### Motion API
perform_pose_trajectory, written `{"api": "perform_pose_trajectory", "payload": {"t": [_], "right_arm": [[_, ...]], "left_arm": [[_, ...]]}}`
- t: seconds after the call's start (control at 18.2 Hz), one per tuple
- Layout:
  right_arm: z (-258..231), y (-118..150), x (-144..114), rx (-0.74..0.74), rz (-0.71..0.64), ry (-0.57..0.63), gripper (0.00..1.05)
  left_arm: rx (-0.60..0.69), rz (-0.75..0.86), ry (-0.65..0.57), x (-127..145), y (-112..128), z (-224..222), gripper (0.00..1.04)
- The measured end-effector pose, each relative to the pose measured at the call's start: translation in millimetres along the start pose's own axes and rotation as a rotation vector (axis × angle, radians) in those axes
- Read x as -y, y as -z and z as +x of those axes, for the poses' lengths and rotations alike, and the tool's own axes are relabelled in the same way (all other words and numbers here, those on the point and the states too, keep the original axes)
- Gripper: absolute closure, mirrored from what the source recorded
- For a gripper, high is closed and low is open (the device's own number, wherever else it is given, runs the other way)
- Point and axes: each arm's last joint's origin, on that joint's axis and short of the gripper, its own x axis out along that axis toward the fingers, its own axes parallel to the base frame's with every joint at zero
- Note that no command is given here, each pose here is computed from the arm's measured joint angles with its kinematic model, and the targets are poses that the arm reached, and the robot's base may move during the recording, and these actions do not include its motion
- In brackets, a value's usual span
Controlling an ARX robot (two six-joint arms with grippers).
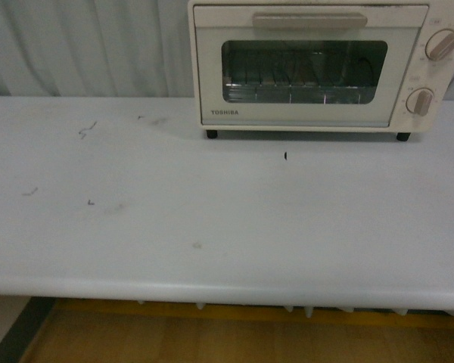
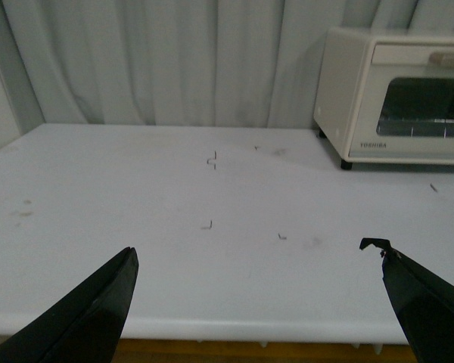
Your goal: Open oven
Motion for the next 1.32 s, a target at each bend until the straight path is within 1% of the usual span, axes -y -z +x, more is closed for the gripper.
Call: {"api": "perform_pose_trajectory", "payload": {"t": [1.32], "right_arm": [[0.0,0.1,0.0,-0.001,0.000,0.001,0.06]], "left_arm": [[0.000,0.000,0.000,0.0,0.0,0.0,0.07]]}}
